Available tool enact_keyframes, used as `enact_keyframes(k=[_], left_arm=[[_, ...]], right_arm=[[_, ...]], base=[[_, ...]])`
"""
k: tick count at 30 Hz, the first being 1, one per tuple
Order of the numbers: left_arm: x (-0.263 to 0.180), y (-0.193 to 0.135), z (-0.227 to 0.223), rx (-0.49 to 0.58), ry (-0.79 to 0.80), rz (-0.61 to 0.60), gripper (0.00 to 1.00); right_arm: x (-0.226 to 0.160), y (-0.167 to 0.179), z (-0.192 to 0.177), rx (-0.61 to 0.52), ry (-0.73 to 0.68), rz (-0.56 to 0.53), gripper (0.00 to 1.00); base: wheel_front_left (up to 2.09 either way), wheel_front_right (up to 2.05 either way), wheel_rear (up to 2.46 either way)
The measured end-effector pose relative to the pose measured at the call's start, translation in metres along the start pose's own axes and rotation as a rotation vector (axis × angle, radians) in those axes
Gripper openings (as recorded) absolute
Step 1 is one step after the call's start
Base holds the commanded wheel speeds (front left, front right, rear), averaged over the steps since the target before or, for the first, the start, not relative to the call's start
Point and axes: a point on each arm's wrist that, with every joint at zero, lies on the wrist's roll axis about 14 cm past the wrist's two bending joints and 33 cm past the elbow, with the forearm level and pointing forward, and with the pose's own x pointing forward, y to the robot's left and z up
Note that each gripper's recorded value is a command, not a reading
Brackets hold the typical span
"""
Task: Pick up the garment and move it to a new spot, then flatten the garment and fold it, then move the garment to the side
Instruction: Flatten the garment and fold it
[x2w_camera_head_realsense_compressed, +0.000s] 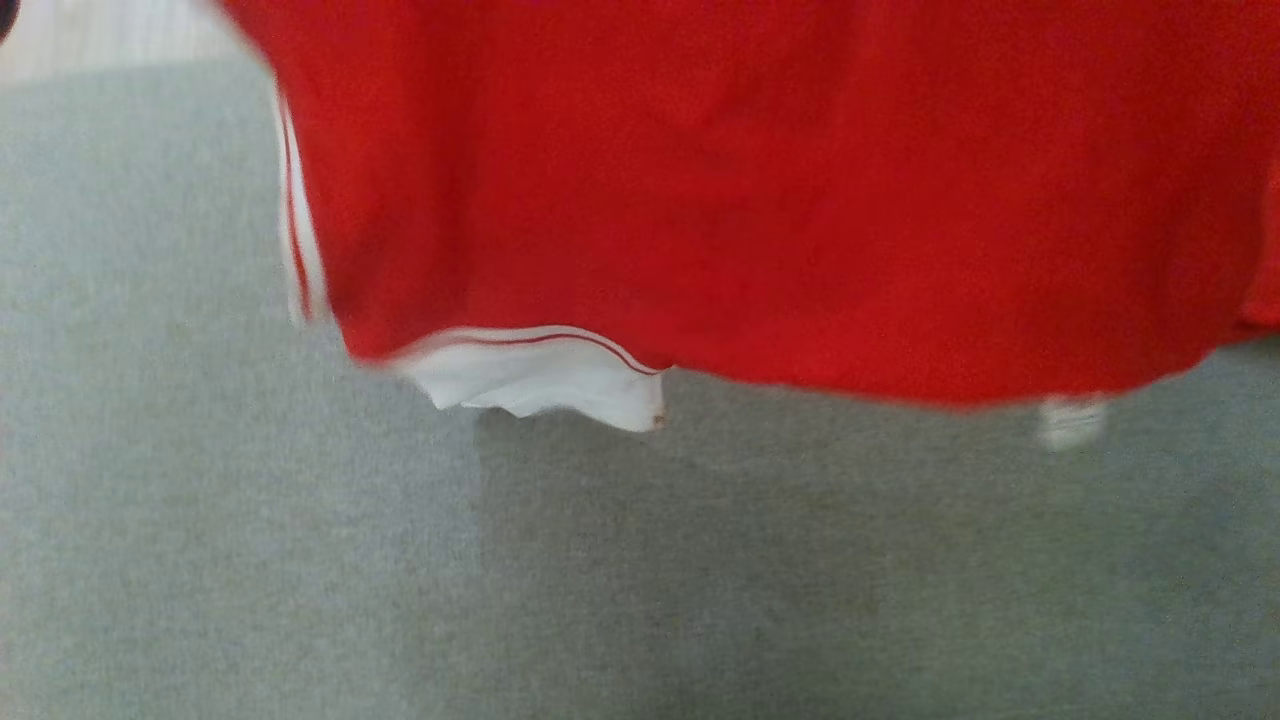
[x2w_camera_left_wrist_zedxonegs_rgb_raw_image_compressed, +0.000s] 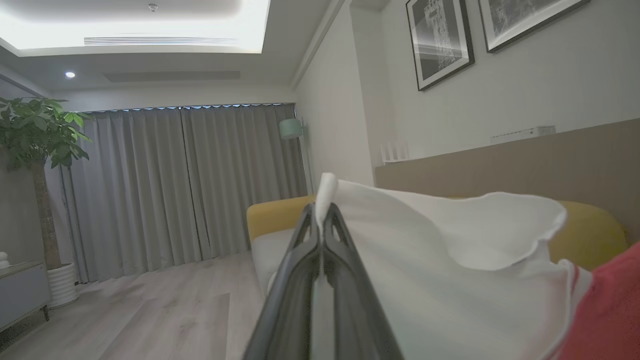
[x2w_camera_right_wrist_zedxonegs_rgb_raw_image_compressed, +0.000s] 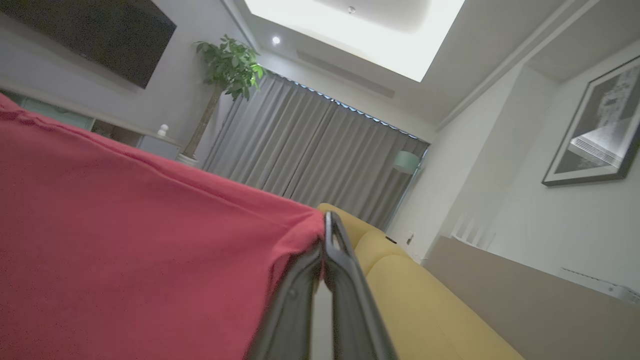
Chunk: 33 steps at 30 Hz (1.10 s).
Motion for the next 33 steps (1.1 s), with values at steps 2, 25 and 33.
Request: enact_keyframes(k=[2,25,33], left_arm=[[0.011,0.009,-0.022,0.017,0.026,0.018,0.00],[-0.047,0.003,-0.171,-0.059,0.182,-0.044,0.00],[-0.156,-0.033,-0.203,-0.118,0.350,-0.079,0.00]], right_arm=[[0.018,0.006,-0.023,-0.009,0.037,0.025,0.00],[0.041,0.085,-0.171,0.072,0.234,0.196,0.00],[-0.044,0.106,-0.193,0.172,0.378,0.221,0.00]], base=[[0.00,0.00,0.00],[0.00,0.00,0.00],[0.00,0.00,0.00]])
